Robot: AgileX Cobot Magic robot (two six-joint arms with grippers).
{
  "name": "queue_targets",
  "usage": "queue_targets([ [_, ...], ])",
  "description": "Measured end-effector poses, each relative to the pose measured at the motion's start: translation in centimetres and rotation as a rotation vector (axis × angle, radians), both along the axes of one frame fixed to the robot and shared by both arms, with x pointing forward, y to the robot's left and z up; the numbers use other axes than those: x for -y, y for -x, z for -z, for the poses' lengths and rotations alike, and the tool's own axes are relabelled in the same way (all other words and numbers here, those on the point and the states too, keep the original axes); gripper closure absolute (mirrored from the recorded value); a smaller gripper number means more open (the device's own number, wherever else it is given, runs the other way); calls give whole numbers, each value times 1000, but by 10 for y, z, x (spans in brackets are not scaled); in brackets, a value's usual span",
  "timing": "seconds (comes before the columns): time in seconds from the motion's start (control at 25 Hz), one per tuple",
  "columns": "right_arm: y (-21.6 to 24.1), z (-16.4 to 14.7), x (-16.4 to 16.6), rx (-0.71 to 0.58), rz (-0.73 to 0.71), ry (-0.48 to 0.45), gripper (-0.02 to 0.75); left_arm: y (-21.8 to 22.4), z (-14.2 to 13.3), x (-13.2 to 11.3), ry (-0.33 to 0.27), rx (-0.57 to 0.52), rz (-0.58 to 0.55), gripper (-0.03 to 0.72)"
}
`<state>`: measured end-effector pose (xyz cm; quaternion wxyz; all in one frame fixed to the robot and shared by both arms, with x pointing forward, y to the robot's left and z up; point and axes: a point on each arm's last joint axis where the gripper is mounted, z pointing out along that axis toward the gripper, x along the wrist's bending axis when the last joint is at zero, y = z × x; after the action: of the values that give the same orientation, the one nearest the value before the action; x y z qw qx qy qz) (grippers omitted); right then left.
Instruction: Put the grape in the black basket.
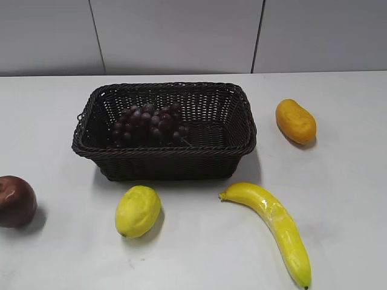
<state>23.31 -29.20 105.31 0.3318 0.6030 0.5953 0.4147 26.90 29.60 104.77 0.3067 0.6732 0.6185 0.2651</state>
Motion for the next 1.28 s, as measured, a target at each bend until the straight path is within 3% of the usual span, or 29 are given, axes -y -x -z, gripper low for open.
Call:
queue_targets([
  [0.2, 0, 0, 0, 0, 0, 0, 200, 2, 0, 0, 2, 16, -12, 138],
  [0.64, 0, 0, 0, 0, 0, 0, 200, 35, -3, -1, 2, 242, -125, 177],
  [1.28, 0, 0, 0, 0, 0, 0, 200, 37, -3, -1, 3, 251, -126, 280],
])
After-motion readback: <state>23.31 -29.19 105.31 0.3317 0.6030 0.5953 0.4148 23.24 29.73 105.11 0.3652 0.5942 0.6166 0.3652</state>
